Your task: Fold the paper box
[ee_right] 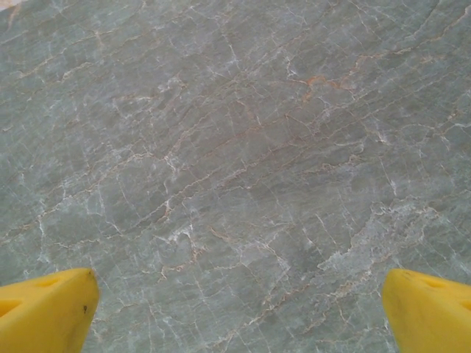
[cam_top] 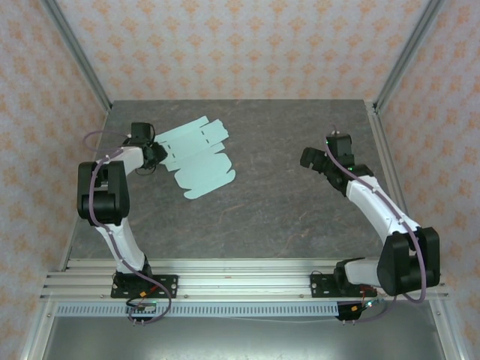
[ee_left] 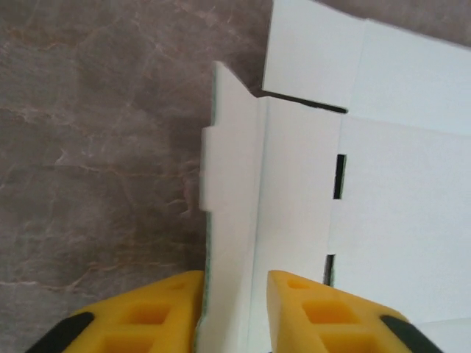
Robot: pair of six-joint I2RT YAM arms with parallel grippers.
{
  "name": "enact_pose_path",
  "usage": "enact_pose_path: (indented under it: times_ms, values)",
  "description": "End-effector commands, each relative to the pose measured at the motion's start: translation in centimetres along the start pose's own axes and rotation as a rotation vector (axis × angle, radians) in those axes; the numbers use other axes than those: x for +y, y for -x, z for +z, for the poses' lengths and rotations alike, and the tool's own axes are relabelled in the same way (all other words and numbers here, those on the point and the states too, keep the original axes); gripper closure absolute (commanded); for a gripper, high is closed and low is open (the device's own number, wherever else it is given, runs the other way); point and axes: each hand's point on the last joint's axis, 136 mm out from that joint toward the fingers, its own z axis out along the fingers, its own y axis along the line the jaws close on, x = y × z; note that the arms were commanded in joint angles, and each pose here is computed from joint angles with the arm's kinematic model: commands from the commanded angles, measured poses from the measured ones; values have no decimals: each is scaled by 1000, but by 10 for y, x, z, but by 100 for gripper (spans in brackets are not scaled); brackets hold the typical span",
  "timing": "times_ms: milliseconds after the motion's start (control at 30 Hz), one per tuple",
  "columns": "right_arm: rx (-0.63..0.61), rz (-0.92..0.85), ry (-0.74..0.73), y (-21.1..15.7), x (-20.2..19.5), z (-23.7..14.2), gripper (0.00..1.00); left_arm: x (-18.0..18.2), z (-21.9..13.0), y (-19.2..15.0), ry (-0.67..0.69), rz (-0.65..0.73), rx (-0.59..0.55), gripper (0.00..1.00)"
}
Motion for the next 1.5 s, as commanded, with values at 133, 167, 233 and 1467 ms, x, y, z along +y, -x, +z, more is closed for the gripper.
enact_pose_path:
  times_ms: [133,167,233,1467]
  values:
    - [23,-32,144,14,36,-1,1,-72,-29,7,-162,343,-96,100]
    - [30,-44,171,14,42,-1,1,-83,-35,4,-188,403,-110,100]
    - [41,-78,236,17,57,-3,1,-105,-49,-3,-240,525,-146,100]
    - [409,-705,929,28,225,-2,27,-213,-205,-74,-979,1041,-325,100]
